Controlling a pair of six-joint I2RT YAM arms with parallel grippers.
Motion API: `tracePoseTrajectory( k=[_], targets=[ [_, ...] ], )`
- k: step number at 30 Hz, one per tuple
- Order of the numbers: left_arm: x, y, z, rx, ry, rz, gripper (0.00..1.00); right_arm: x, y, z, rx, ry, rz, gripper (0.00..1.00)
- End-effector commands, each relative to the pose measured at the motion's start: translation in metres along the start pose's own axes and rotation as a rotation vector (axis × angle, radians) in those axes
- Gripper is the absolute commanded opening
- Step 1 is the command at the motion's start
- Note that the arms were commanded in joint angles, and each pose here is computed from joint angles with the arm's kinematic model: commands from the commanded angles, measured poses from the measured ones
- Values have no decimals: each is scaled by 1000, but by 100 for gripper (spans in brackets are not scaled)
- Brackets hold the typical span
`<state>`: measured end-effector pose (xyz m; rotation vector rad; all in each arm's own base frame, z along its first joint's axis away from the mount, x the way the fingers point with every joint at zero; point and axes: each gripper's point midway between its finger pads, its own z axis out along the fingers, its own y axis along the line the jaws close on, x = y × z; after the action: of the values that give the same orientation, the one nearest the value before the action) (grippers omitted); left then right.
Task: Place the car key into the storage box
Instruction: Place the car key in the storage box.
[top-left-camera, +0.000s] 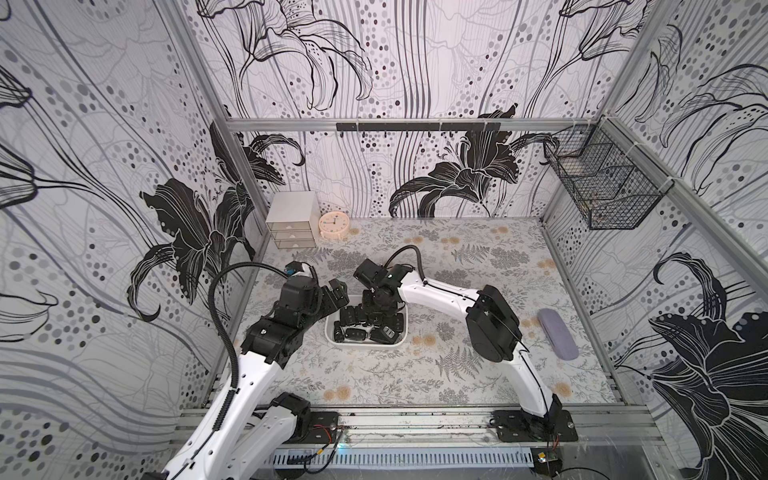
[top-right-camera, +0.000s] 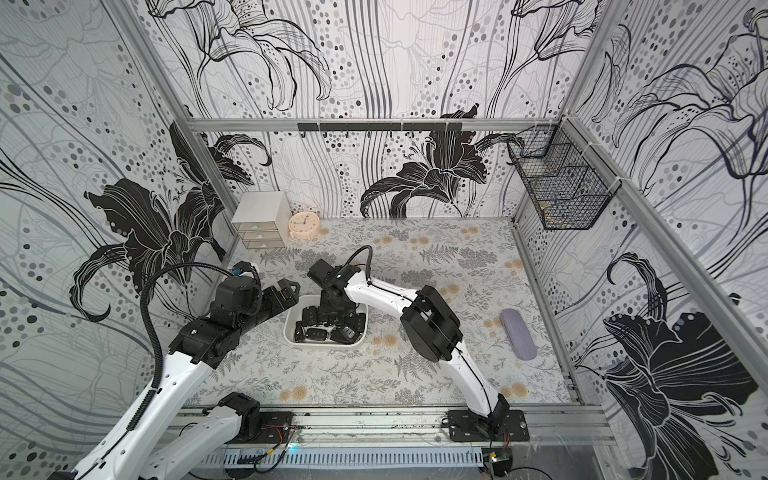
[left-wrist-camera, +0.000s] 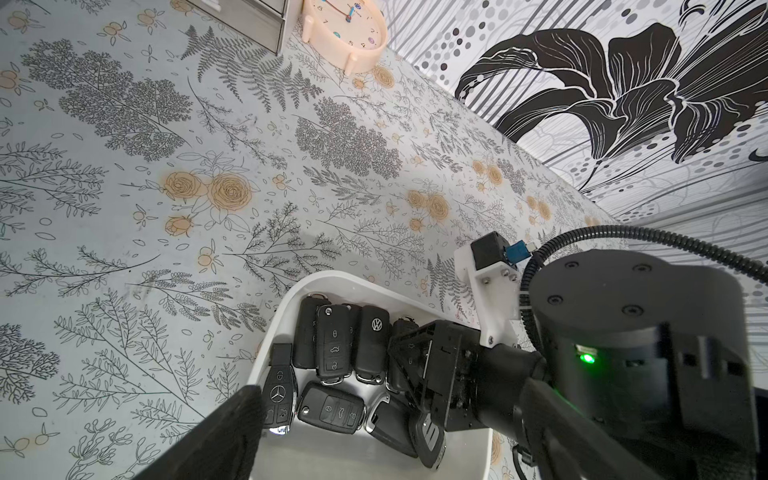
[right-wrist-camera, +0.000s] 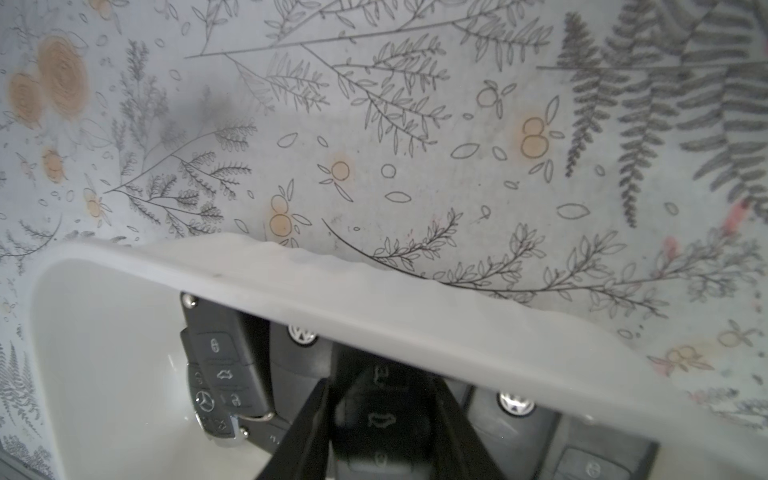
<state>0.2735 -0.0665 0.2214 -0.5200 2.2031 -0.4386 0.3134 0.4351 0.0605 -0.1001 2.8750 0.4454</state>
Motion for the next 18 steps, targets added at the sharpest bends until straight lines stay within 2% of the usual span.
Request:
tracePoseTrajectory(
  k=[1,9,18],
  targets=[
    [1,5,-1,-12,-4,3,99,-1,1,0,18,-1,5,47],
    [1,3,2,-9,-2,4,99,-8,4,-27,-7,-48,-75,57],
    [4,-2,9,13,19,18,99,14,-7,-56,-51,-29,-377,62]
  ],
)
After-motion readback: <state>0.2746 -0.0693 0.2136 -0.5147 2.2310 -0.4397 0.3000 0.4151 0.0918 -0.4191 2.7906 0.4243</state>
